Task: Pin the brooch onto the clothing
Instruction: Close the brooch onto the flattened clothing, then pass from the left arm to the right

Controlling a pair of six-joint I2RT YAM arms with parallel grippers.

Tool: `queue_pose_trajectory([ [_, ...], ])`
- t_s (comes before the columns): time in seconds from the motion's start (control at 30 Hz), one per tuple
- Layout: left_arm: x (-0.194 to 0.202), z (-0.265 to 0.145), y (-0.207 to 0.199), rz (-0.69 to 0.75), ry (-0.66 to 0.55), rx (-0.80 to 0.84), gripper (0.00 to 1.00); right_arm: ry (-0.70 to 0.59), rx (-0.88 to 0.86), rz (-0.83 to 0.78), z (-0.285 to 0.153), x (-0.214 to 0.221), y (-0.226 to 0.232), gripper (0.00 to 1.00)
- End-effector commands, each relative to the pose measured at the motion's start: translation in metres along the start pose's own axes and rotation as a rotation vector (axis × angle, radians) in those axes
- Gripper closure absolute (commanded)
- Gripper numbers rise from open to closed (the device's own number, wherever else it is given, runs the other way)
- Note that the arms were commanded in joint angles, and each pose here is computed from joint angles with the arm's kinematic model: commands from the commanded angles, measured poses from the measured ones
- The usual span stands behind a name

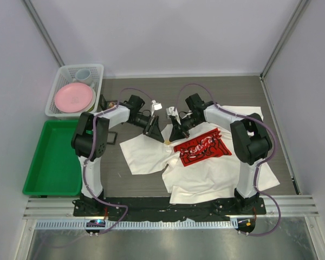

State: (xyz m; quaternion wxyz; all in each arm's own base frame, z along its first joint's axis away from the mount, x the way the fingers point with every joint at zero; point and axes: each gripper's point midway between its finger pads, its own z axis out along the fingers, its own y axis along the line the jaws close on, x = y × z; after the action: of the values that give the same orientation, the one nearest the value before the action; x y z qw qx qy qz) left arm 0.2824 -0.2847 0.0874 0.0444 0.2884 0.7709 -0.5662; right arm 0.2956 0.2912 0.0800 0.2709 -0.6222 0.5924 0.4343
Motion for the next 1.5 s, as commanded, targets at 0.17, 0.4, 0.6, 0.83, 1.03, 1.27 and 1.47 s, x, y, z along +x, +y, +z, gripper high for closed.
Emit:
queue_pose_trajectory([
  [0.17, -0.028, -0.011, -0.001, 0.310, -0.150, -0.119, 0.50, -0.028, 0.041, -0.044, -0.006, -0.015, -0.011, 0.99],
  [0.4, -0.033, -0.032, 0.012, 0.412, -0.197, -0.246, 0.41, -0.027, 0.037, -0.045, -0.005, -0.013, -0.009, 0.99],
  [0.6, -0.026, -0.046, 0.002, 0.650, -0.172, -0.323, 0.34, -0.026, 0.031, -0.038, -0.004, -0.010, -0.007, 0.99],
  [0.83, -0.022, -0.026, 0.003, 0.752, -0.132, -0.372, 0.32, -0.028, 0.025, -0.037, -0.005, -0.011, -0.004, 0.99],
  [1.03, -0.016, -0.011, 0.007, 0.736, -0.174, -0.397, 0.32, -0.032, 0.021, -0.037, -0.006, -0.014, -0.003, 0.99],
  [1.27, -0.015, 0.002, -0.001, 0.755, -0.237, -0.344, 0.33, -0.037, 0.011, -0.028, -0.007, -0.017, 0.000, 0.99],
  [1.47, -0.018, 0.013, -0.004, 0.755, -0.262, -0.318, 0.33, -0.037, 0.009, -0.027, -0.007, -0.017, 0.000, 0.99],
])
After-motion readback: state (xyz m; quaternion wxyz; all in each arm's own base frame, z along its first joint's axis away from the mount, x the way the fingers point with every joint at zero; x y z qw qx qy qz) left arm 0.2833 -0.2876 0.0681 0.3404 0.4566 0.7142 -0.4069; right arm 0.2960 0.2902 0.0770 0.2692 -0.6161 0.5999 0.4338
